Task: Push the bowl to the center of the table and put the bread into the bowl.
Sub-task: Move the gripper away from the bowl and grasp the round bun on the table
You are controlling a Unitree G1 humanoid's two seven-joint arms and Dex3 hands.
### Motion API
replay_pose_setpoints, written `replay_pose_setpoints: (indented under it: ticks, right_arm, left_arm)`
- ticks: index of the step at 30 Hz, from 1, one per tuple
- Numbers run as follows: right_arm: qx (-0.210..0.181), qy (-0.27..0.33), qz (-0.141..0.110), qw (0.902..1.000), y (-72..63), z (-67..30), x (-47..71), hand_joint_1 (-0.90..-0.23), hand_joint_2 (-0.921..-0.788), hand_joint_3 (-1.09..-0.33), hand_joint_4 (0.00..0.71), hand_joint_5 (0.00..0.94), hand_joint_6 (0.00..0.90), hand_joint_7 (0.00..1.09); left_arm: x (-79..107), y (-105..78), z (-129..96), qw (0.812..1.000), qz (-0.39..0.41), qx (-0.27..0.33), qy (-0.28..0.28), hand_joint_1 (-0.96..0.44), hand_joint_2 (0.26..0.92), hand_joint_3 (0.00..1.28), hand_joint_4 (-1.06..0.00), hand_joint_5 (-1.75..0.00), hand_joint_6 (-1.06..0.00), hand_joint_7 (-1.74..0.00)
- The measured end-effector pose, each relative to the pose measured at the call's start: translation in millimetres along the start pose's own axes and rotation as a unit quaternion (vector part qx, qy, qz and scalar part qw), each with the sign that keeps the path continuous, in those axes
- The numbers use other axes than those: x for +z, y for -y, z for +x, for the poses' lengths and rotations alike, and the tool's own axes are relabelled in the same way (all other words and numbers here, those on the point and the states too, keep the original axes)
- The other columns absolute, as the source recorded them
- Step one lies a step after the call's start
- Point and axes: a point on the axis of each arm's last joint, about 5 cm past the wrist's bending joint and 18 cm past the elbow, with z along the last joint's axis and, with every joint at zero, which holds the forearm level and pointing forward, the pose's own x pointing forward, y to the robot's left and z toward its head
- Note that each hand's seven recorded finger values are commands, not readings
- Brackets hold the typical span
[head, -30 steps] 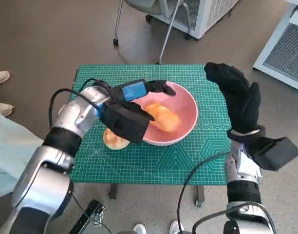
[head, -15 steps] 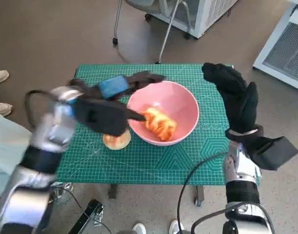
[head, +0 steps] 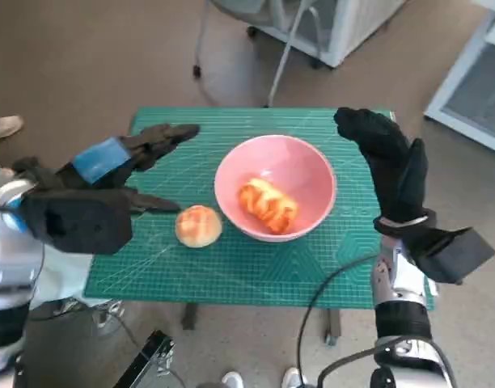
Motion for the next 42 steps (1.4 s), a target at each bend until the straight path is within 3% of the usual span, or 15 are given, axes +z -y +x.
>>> replay_pose_setpoints:
  ticks: [17, 30, 42]
  right_arm:
    - [0.004, -0.007, 0.001, 1.0, -0.4, -0.5, -1.7, -0.579, -0.921, -0.781, 0.376, 0.034, -0.001, 0.83]
    - [0.01, -0.007, 0.0, 0.9999, 0.7, 0.8, -1.3, -0.588, -0.921, -0.78, 0.376, 0.034, -0.001, 0.83]
    - [0.011, -0.004, -0.003, 0.9999, 2.2, 1.3, 0.1, -0.592, -0.921, -0.78, 0.376, 0.034, -0.001, 0.83]
  left_arm:
    - [-11.2, 32.2, 6.7, 0.999, 0.016, -0.029, -0.03, -0.02, 0.814, 0.0, -0.09, -0.01, -0.29, -0.04]
    - [-16.8, 66.1, 33.4, 0.996, 0.056, -0.056, -0.04, -0.07, 0.813, 0.0, -0.14, -0.01, -0.32, -0.03]
    - [-16.7, 95.7, 65.7, 0.982, 0.149, -0.072, -0.087, -0.16, 0.813, 0.0, -0.18, -0.01, -0.33, -0.02]
